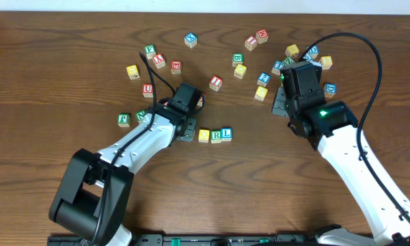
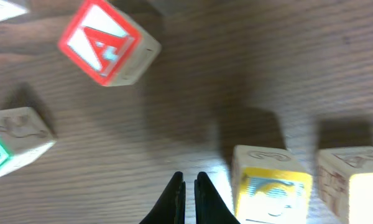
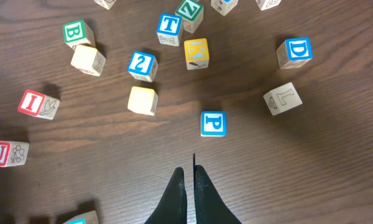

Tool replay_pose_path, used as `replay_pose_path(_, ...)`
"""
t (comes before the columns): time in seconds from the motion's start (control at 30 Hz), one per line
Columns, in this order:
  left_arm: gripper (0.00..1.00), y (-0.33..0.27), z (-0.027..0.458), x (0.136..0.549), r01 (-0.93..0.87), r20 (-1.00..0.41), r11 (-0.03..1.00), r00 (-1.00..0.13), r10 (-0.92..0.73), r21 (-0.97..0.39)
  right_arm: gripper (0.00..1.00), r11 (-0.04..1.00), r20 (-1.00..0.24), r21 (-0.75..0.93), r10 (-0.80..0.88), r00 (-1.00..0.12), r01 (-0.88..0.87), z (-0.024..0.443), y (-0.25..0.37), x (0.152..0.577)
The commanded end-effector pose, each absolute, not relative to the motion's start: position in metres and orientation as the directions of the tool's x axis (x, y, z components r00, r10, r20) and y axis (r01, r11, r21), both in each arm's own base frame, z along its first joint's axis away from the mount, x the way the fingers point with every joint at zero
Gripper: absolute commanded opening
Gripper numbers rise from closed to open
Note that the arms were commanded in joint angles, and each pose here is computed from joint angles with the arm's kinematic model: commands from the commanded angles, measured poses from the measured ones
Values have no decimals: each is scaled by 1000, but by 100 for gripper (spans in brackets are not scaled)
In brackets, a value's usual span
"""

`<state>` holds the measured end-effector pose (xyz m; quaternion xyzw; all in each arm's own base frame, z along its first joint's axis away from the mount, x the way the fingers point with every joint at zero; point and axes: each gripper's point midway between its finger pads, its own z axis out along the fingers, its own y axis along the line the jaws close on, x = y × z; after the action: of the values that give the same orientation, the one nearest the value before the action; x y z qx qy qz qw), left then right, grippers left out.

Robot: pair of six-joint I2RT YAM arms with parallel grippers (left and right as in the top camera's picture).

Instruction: Spell out CORL

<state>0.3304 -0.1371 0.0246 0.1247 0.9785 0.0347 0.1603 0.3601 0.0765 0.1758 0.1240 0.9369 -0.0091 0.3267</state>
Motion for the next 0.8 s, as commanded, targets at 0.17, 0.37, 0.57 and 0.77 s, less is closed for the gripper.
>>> replay_pose_path(0.17, 7, -163, 21, 316, 282, -269, 958, -928, 258, -53, 1, 967, -633, 75, 234, -738, 243, 186, 75, 362)
replay_pose_path(0.37, 7, -168, 20, 311, 293, -252, 952, -931, 264, -86, 1, 967, -632, 75, 234, -739, 242, 186, 75, 362)
replay_pose_path(0.57, 7, -165, 19, 305, 291, -227, 953, -937, 267, -80, 1, 967, -632, 74, 234, -739, 243, 186, 75, 362)
replay_pose_path(0.77, 7, -164, 18, 303, 290, -215, 953, -939, 268, -83, 1, 967, -631, 74, 233, -740, 242, 186, 75, 362)
